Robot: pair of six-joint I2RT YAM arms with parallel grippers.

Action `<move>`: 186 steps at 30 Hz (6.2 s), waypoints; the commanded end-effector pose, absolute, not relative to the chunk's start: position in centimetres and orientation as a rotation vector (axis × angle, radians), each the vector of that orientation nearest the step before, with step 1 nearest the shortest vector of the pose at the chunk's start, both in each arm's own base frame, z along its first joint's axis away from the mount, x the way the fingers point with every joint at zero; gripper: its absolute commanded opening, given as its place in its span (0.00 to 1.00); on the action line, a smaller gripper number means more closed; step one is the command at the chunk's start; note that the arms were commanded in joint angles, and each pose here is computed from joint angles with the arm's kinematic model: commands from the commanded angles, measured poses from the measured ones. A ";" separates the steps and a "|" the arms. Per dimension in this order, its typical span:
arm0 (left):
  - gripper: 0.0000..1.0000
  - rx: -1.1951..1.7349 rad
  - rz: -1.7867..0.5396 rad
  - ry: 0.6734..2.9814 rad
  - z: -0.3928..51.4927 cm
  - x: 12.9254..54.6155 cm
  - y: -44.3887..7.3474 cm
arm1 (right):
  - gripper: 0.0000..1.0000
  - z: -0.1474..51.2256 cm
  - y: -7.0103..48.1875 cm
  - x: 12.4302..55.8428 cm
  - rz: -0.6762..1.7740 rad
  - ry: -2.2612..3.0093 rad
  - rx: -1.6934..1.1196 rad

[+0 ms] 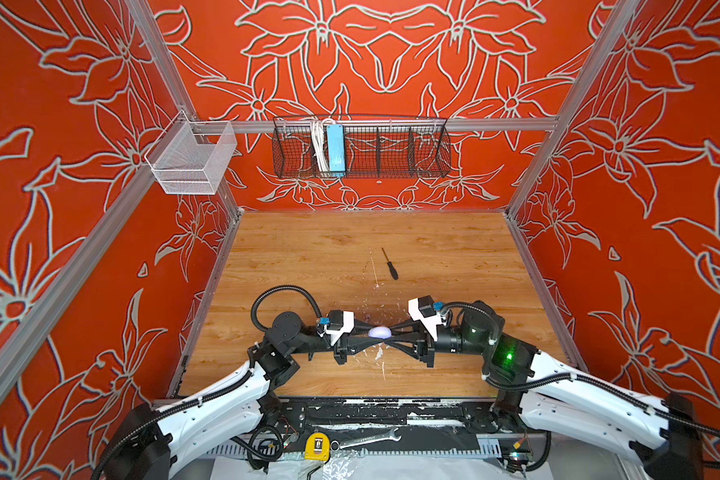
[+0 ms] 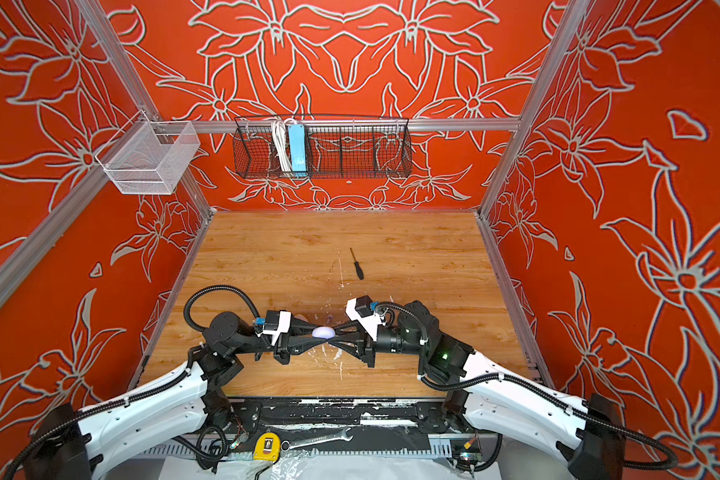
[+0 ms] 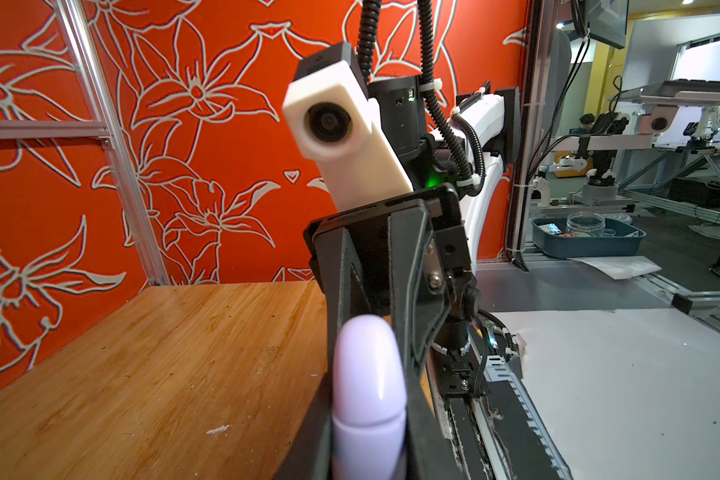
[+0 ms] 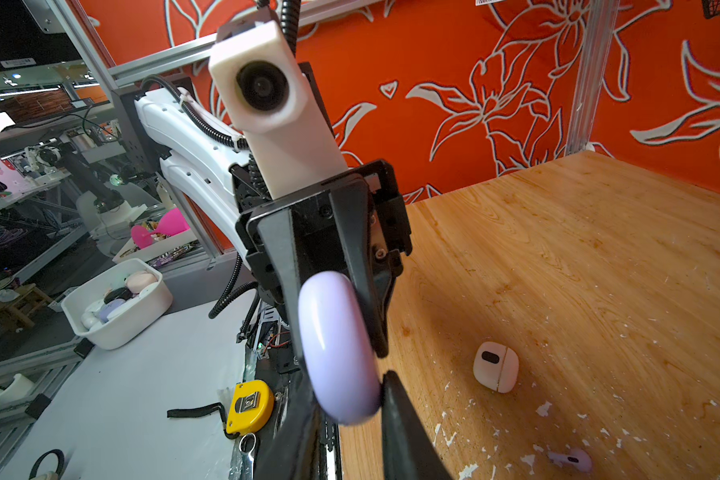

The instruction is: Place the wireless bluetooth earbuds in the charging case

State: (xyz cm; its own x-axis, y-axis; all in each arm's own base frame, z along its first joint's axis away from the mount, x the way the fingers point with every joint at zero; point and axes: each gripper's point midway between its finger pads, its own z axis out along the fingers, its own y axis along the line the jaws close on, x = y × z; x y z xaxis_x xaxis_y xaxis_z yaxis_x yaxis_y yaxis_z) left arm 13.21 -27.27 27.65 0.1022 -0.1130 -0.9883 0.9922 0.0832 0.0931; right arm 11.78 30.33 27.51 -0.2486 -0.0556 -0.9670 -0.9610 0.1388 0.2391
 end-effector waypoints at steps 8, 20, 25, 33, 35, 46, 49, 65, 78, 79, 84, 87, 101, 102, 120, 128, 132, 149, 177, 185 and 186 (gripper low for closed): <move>0.30 1.165 -1.164 1.024 28.4 12.0 -27.7 | 0.05 29.8 29.5 12.7 1.228 1.437 -0.924; 0.10 1.167 -1.165 1.028 28.6 12.0 -27.7 | 0.03 29.7 29.7 12.7 1.230 1.437 -0.936; 0.06 1.164 -1.163 1.029 28.7 12.0 -27.7 | 0.02 29.7 29.7 12.5 1.239 1.424 -0.942; 0.00 1.179 -1.152 1.043 28.3 12.2 -27.8 | 0.30 29.7 29.3 12.8 1.215 1.437 -0.911; 0.00 1.196 -1.152 1.053 28.1 12.3 -28.1 | 0.35 29.7 29.1 13.0 1.204 1.445 -0.899; 0.00 1.304 -1.130 1.071 26.2 12.1 -29.1 | 0.45 29.6 29.0 13.7 1.182 1.477 -0.867; 0.00 1.309 -1.121 1.065 26.1 12.1 -29.1 | 0.47 29.3 28.8 14.3 1.153 1.500 -0.837; 0.00 1.313 -1.115 1.013 26.3 11.2 -28.7 | 0.55 27.8 28.0 17.1 1.015 1.604 -0.721; 0.00 1.259 -1.097 1.059 26.0 12.2 -28.8 | 0.60 27.9 27.7 17.6 0.985 1.627 -0.694; 0.00 1.242 -1.089 1.076 25.9 12.6 -28.8 | 0.62 27.9 27.4 17.9 0.964 1.637 -0.673; 0.00 1.031 -1.086 1.194 25.6 17.2 -26.9 | 0.74 25.9 23.5 22.2 0.686 1.788 -0.388; 0.00 0.860 -1.034 1.300 24.0 20.7 -25.1 | 0.74 24.2 20.7 24.6 0.491 1.890 -0.226; 0.00 0.541 -0.737 1.428 22.5 25.4 -19.9 | 0.47 13.1 26.9 27.0 0.418 2.495 -0.367; 0.00 0.517 -0.726 1.439 22.3 25.7 -19.5 | 0.46 12.3 27.3 26.9 0.418 2.530 -0.378; 0.00 0.361 -0.563 1.454 23.0 26.2 -15.5 | 0.45 9.1 29.5 27.4 0.353 2.575 -0.463; 0.00 0.217 -0.434 1.528 21.7 27.6 -12.9 | 0.47 7.5 34.4 26.6 0.319 2.606 -0.601; 0.00 0.218 -0.438 1.515 21.9 27.4 -12.8 | 0.47 6.2 33.5 28.5 0.126 2.634 -0.540; 0.00 0.209 -0.447 1.481 22.7 26.7 -12.5 | 0.48 3.2 33.5 29.2 -0.012 2.694 -0.576; 0.00 0.212 -0.450 1.470 23.0 26.5 -12.4 | 0.42 2.4 32.6 27.5 0.032 2.734 -0.587; 0.00 0.213 -0.458 1.466 23.2 26.5 -12.5 | 0.43 1.8 33.2 27.5 0.048 2.755 -0.591; 0.00 0.219 -0.462 1.471 23.1 26.5 -12.7 | 0.43 1.7 33.1 27.5 0.047 2.756 -0.587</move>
